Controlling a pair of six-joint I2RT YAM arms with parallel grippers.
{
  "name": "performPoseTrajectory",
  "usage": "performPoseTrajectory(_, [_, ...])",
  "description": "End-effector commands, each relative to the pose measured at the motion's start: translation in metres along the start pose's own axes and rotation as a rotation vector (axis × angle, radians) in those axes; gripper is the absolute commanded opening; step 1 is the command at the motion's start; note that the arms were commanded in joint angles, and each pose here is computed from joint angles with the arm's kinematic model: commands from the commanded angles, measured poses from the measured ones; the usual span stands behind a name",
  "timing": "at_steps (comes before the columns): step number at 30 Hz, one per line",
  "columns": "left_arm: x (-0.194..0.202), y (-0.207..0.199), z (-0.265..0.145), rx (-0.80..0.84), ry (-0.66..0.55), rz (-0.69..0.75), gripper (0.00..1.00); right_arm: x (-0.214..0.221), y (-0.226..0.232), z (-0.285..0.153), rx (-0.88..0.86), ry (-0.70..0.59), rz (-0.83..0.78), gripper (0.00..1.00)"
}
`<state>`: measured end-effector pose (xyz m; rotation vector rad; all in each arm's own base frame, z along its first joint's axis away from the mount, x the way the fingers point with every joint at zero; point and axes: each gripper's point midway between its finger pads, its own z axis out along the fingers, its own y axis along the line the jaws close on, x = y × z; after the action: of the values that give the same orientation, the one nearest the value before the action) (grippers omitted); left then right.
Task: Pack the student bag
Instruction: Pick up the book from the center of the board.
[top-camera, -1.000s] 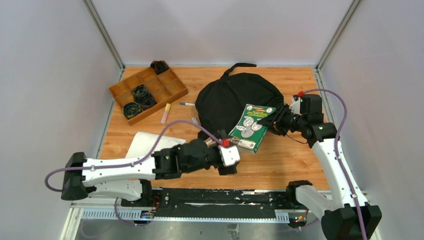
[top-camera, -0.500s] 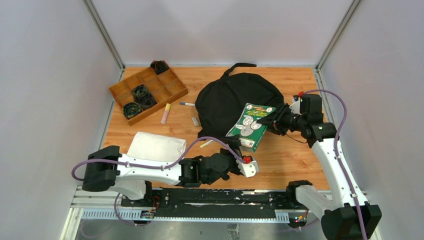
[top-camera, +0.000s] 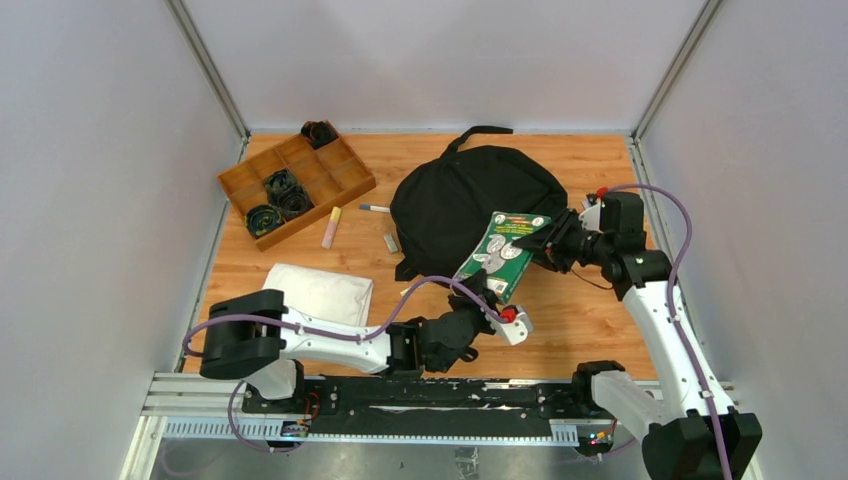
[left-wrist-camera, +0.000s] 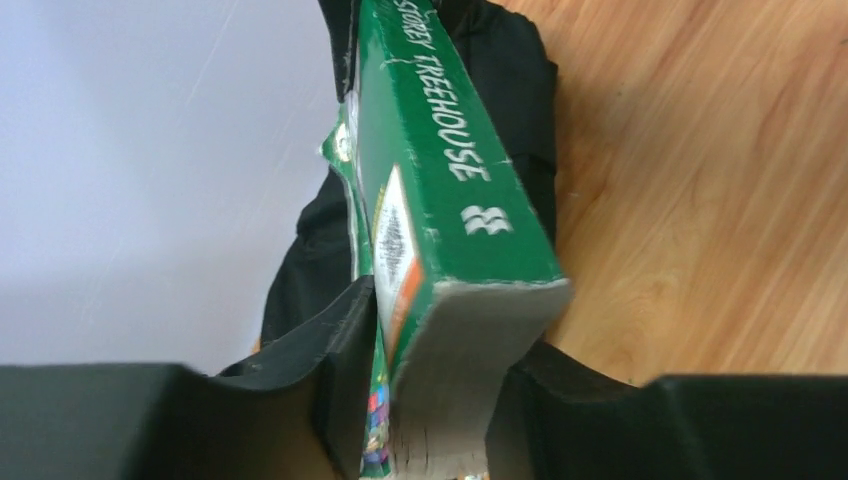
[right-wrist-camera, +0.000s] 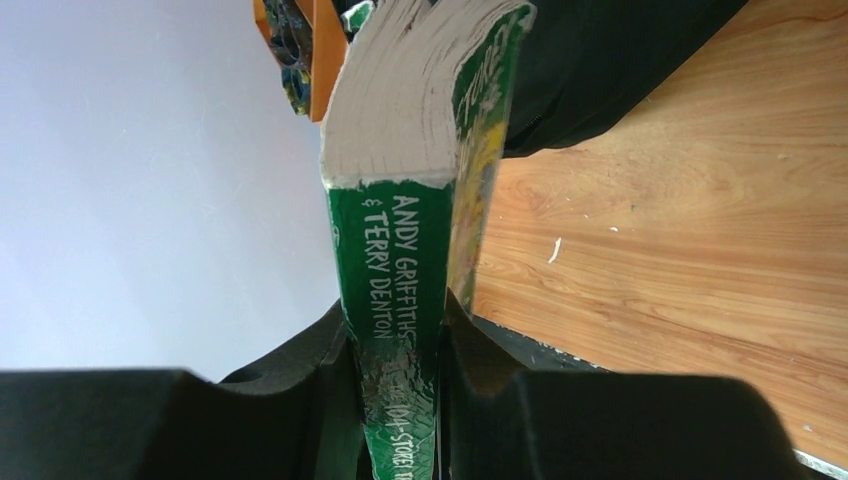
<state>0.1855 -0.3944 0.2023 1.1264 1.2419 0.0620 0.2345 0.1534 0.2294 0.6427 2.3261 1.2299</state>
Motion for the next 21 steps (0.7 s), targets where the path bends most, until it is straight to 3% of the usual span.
performPoseTrajectory(1, [-0.009, 0.025, 0.003, -0.160, -0.001, -0.065, 0.27, 0.003, 0.019, -0.009, -0.090, 0.002, -0.013, 0.00])
performPoseTrajectory(3, [-0.010, 0.032, 0.002, -0.189, 0.010, -0.097, 0.02, 0.002, 0.020, -0.009, -0.098, -0.004, -0.024, 0.05])
performPoseTrajectory(6, [-0.011, 0.049, 0.000, -0.157, 0.043, -0.181, 0.00, -0.002, 0.026, -0.014, -0.110, -0.032, -0.076, 0.53])
performPoseTrajectory(10, [-0.008, 0.080, -0.009, -0.070, 0.069, -0.413, 0.00, -0.018, 0.040, -0.030, -0.098, -0.115, -0.200, 0.81])
performPoseTrajectory(16, [0.009, 0.150, -0.043, -0.030, 0.136, -0.724, 0.00, -0.054, 0.048, -0.056, 0.039, -0.292, -0.420, 0.84])
performPoseTrajectory(21, [0.040, 0.195, -0.059, 0.041, 0.196, -1.162, 0.00, -0.064, 0.066, -0.037, 0.054, -0.340, -0.669, 0.80])
